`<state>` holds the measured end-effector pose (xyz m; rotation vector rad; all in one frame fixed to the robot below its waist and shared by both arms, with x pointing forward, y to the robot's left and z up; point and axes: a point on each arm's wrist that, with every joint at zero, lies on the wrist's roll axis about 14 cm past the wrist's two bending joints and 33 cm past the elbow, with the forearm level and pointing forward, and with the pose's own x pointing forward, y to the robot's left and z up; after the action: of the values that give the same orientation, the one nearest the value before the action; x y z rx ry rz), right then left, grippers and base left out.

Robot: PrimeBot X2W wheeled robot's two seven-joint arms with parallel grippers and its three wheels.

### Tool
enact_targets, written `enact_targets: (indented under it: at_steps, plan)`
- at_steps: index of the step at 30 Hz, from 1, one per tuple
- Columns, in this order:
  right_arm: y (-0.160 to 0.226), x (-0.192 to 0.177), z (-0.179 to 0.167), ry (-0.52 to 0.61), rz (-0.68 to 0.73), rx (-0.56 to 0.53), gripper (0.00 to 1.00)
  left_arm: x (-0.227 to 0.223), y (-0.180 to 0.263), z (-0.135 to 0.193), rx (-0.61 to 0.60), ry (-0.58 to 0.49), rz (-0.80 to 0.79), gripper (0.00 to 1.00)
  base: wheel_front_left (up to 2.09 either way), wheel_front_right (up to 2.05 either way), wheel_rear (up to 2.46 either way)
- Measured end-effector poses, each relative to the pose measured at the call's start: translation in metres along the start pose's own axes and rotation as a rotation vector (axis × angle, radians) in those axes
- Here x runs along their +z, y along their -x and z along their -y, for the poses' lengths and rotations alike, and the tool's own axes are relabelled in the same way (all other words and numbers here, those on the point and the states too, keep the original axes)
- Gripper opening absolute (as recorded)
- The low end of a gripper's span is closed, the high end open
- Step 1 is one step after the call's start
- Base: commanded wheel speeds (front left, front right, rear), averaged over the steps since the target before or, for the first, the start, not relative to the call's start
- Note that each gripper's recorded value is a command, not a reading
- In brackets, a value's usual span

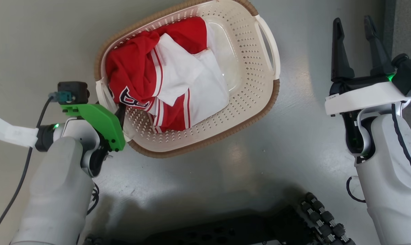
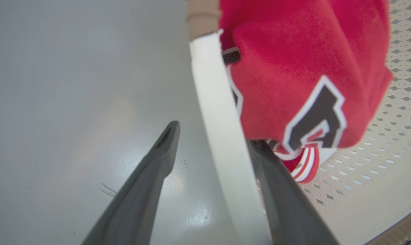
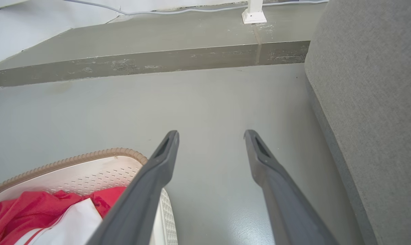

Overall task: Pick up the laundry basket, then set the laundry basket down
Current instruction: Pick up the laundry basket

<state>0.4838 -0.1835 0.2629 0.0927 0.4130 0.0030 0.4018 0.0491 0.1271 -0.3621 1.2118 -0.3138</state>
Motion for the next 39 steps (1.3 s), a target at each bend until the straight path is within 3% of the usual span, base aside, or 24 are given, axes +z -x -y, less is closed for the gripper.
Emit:
enact_targets:
  at_steps: [2,3,38,39]
  plan:
    - [0.000,-0.001,0.000,0.002,-0.003,-0.001,1.00,0.002,-0.002,0.000,0.000,0.001,0.000,0.05,0.00,0.00,0.00]
    - [0.000,-0.002,0.000,0.000,-0.004,0.001,1.00,0.002,-0.003,0.000,-0.001,0.001,0.000,0.00,0.00,0.00,0.00]
    - [-0.001,-0.002,0.007,-0.004,-0.007,-0.017,1.00,0.033,-0.012,-0.008,0.031,-0.012,0.044,0.00,0.00,0.00,0.00]
    - [-0.001,-0.002,0.007,-0.005,-0.007,-0.017,1.00,0.034,-0.012,-0.008,0.029,-0.012,0.045,0.42,0.00,0.00,0.00]
